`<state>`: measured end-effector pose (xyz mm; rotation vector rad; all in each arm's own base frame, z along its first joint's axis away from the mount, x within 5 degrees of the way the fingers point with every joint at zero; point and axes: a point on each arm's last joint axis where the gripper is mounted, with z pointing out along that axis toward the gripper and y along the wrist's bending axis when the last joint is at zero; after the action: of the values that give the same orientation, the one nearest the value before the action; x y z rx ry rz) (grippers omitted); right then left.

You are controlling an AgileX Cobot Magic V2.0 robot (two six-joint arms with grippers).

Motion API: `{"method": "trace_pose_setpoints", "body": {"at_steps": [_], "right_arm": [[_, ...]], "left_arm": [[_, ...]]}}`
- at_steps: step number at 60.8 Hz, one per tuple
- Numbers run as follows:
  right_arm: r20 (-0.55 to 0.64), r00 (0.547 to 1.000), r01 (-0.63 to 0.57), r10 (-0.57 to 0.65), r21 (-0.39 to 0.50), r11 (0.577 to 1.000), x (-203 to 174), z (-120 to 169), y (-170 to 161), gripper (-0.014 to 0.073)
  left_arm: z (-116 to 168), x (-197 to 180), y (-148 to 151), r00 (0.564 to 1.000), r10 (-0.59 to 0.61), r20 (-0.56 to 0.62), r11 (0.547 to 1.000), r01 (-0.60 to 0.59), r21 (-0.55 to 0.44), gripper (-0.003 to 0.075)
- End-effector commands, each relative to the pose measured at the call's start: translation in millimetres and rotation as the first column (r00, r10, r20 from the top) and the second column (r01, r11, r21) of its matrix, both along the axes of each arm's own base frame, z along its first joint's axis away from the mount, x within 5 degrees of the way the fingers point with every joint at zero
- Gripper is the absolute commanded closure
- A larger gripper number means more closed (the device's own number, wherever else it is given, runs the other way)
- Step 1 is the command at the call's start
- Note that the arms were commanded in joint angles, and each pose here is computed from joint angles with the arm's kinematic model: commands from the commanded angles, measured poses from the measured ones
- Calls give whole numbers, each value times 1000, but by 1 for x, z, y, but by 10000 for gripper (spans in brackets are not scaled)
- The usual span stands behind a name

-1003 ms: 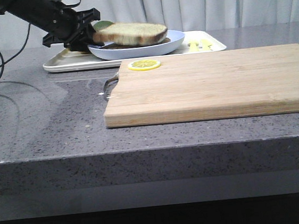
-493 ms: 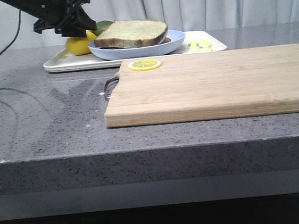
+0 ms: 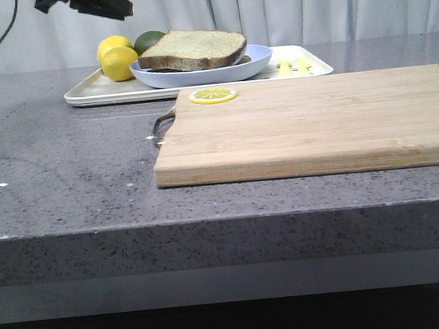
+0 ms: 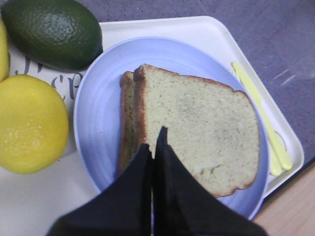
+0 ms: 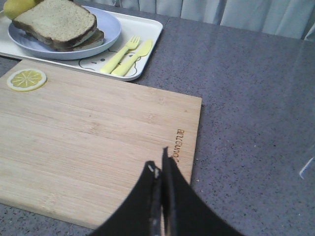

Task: Place bread and move sandwich to tray

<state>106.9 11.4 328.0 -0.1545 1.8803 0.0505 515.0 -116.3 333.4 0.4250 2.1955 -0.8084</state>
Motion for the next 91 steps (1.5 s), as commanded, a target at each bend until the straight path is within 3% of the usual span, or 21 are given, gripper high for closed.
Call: {"method": "trace_pose_setpoints", "body": {"at_steps": [1, 22, 44, 59, 68, 75, 80, 84, 91], "right_arm": [[78, 997, 7, -7, 7, 1000, 1, 13, 0, 704], [80, 997, 7, -7, 7, 1000, 1, 13, 0, 704], [80, 997, 7, -7, 7, 1000, 1, 13, 0, 704], [80, 997, 7, -7, 7, 1000, 1, 13, 0, 704], [80, 997, 7, -7, 7, 1000, 1, 13, 0, 704], [80, 997, 7, -7, 7, 1000, 1, 13, 0, 704], [80, 997, 7, -7, 7, 1000, 1, 13, 0, 704], [80, 997, 7, -7, 7, 1000, 1, 13, 0, 704], [80, 997, 7, -7, 7, 1000, 1, 13, 0, 704]], "left_arm": [[91, -48, -1, 988, -5, 152, 992, 24, -127, 738], [159, -103, -10, 966, -135, 222, 914, 208, -347, 738], [216, -161, -5, 948, -84, 308, 921, 192, -340, 738], [244, -201, -14, 925, -22, 380, 965, 118, -232, 738], [246, -217, -12, 945, 27, 327, 990, 20, -140, 738], [231, -228, -1, 967, 75, 243, 997, -71, -23, 738], [223, -244, 14, 963, 142, 228, 984, -163, 77, 738], [212, -254, 28, 952, 206, 226, 951, -249, 182, 738], [198, -276, 48, 925, 299, 237, 891, -359, 279, 738]]}}
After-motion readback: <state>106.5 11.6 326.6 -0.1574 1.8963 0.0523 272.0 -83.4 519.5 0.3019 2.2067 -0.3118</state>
